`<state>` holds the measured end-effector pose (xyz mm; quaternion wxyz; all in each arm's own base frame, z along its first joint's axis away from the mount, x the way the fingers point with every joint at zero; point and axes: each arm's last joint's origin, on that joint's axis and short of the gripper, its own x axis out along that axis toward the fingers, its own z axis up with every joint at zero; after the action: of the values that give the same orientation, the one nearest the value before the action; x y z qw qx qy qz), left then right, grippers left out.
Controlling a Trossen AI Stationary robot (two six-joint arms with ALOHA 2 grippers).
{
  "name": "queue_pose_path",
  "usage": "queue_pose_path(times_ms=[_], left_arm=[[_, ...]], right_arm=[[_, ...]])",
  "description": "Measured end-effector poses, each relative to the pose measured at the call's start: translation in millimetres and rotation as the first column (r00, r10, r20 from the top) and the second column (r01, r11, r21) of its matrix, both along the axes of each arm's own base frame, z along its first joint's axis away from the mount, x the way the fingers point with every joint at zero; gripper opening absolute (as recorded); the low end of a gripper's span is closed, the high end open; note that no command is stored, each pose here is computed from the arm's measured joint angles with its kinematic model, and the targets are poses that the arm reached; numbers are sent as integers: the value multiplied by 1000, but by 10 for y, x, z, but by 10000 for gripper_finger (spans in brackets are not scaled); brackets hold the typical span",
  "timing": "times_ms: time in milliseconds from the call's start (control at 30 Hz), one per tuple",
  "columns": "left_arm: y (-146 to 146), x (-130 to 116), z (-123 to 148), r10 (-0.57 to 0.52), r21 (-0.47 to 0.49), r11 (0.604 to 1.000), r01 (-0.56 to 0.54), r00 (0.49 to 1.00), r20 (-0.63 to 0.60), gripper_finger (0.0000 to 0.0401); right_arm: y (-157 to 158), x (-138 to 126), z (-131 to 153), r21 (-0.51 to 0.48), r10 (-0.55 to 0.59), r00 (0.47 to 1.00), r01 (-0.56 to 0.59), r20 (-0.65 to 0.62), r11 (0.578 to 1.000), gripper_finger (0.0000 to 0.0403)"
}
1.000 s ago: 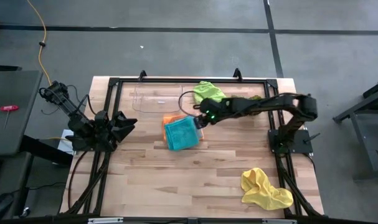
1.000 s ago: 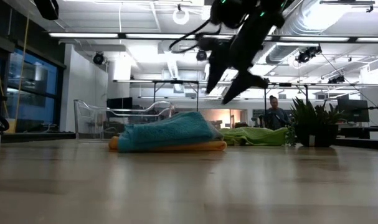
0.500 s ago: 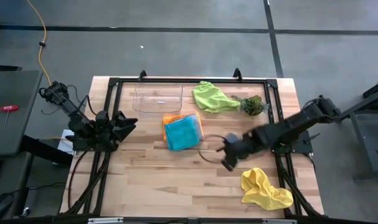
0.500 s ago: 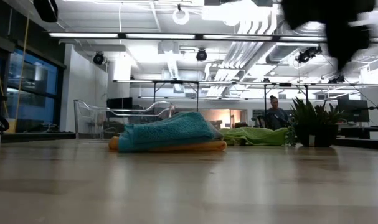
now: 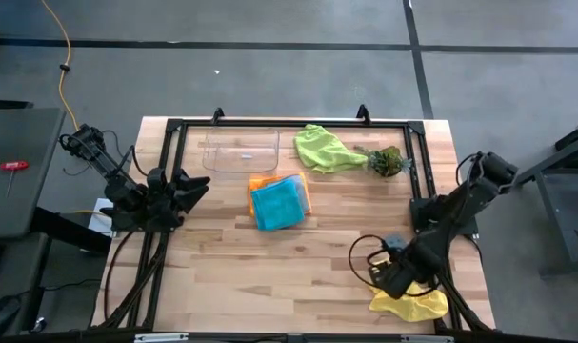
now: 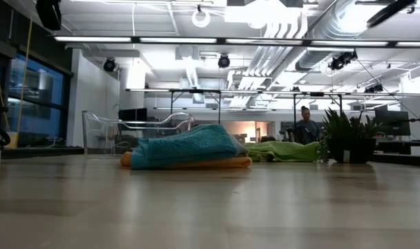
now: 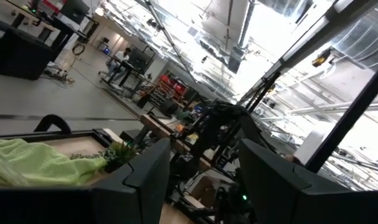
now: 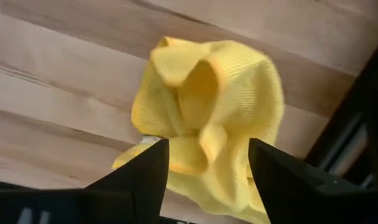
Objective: Fold microfiber towels
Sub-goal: Fold the yellow towel
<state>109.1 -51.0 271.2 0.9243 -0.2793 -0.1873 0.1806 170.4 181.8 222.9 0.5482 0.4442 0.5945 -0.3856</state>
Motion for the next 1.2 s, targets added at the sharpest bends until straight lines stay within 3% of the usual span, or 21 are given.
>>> queue_pose_path(times_ms=[267,467,733,867,1000,1100,1200], left_arm=[[1,-1,0,4,-2,1000,-4,1000,-1,181],[1,-1,0,3,-5,1000,-3,1000,0,181],[2,-1,0,4,-2,1000,-4,1000,-1,181],[1,0,0,4,-2,1000,-4,1000,-1,181],[9,-3,-4,30,-14,999,-30,999,-10,181],[9,-3,-5,32,-14,999,-32,999,-12,181],[-14,20,-18,8,7,1000,-7,1000,-16,181]], right_arm=[[15,132,-278,-99,-36,994,26,-100,995,192],[-20,210,-364,-116,-10,992,-5,-126,993,174],[-122,226,-337,-142,60,987,-81,-149,987,12],[-195,323,-109,-181,67,998,-64,9,981,8],[-282,531,193,-212,141,954,-86,263,974,4],[-340,747,329,-198,241,882,-173,404,965,2],[-357,969,468,-228,359,750,-278,556,933,1]])
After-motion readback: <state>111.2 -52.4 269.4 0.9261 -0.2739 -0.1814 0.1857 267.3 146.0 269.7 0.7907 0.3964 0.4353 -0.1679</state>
